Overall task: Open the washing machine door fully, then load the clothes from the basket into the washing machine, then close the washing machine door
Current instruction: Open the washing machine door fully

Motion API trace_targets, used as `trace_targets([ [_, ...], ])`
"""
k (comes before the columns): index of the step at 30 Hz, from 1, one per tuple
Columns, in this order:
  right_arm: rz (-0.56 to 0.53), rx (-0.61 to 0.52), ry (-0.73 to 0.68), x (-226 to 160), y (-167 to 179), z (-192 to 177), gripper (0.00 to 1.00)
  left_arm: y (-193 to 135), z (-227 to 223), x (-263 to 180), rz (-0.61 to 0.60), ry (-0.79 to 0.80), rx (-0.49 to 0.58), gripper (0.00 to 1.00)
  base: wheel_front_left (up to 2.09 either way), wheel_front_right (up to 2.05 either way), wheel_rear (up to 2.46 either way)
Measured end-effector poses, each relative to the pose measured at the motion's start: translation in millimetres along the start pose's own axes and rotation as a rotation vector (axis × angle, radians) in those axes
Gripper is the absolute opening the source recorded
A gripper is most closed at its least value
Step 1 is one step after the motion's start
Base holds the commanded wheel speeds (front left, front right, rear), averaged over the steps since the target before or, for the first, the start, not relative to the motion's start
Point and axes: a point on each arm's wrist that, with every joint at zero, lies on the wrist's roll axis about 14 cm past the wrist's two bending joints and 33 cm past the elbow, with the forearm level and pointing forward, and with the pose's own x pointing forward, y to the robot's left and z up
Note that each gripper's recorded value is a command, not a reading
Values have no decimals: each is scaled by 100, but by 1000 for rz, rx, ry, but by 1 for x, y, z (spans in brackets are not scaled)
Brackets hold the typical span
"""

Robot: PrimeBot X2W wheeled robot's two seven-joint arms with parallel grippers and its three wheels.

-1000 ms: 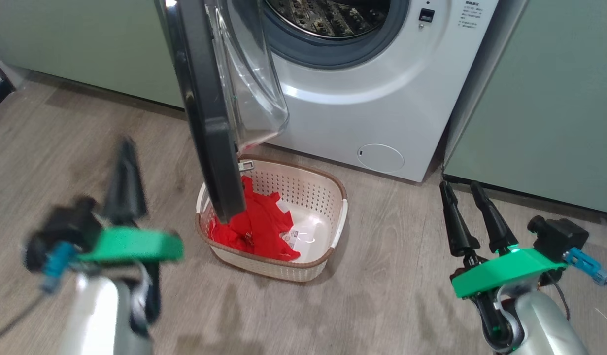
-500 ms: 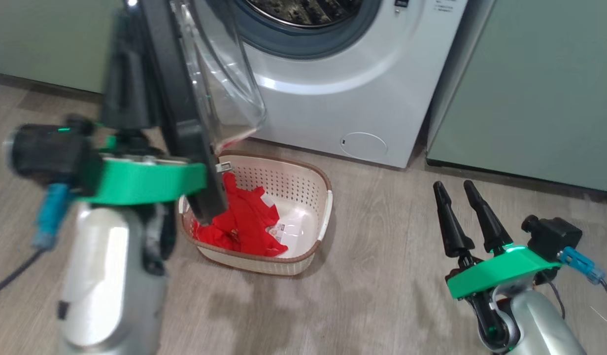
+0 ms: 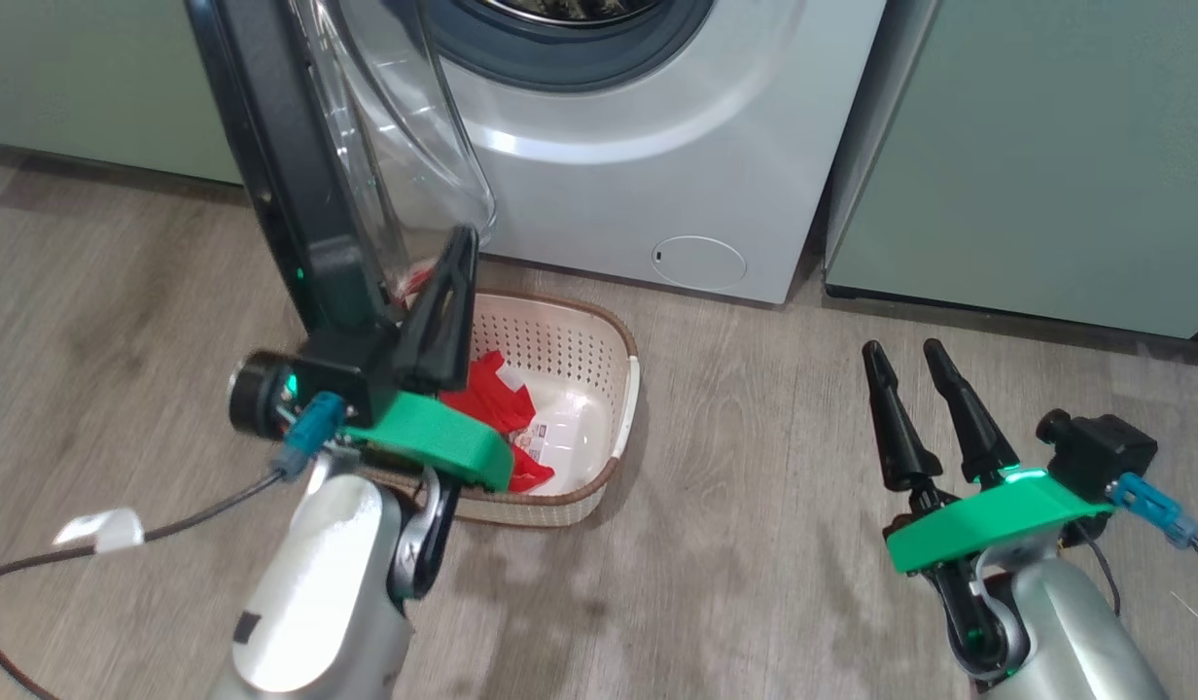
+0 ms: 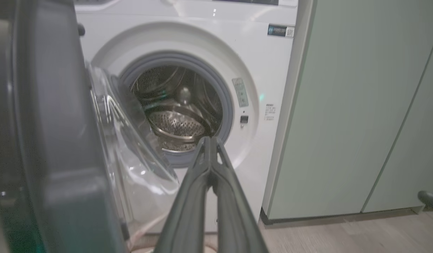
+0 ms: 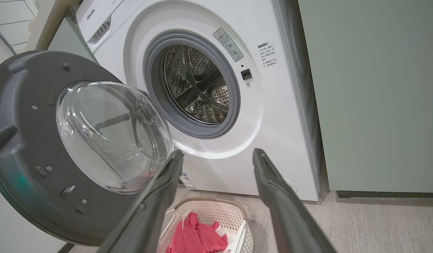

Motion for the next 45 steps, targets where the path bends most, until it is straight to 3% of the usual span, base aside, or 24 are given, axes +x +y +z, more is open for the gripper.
trace_targets([
  [5, -3, 3, 8, 1, -1, -3, 100, 6, -33, -10, 22, 105, -16, 0, 0, 0, 0],
  [14, 12, 5, 23, 7, 3, -9, 100, 31, -53, -19, 99, 170, -17, 0, 0, 0, 0],
  [35, 105, 0, 102, 25, 26, -38, 100, 74, -63, -39, 229, 214, -28, 0, 0, 0, 0],
  [45, 157, 0, 138, 46, 36, -55, 100, 133, -55, -44, 393, 191, 7, 0, 0, 0, 0],
])
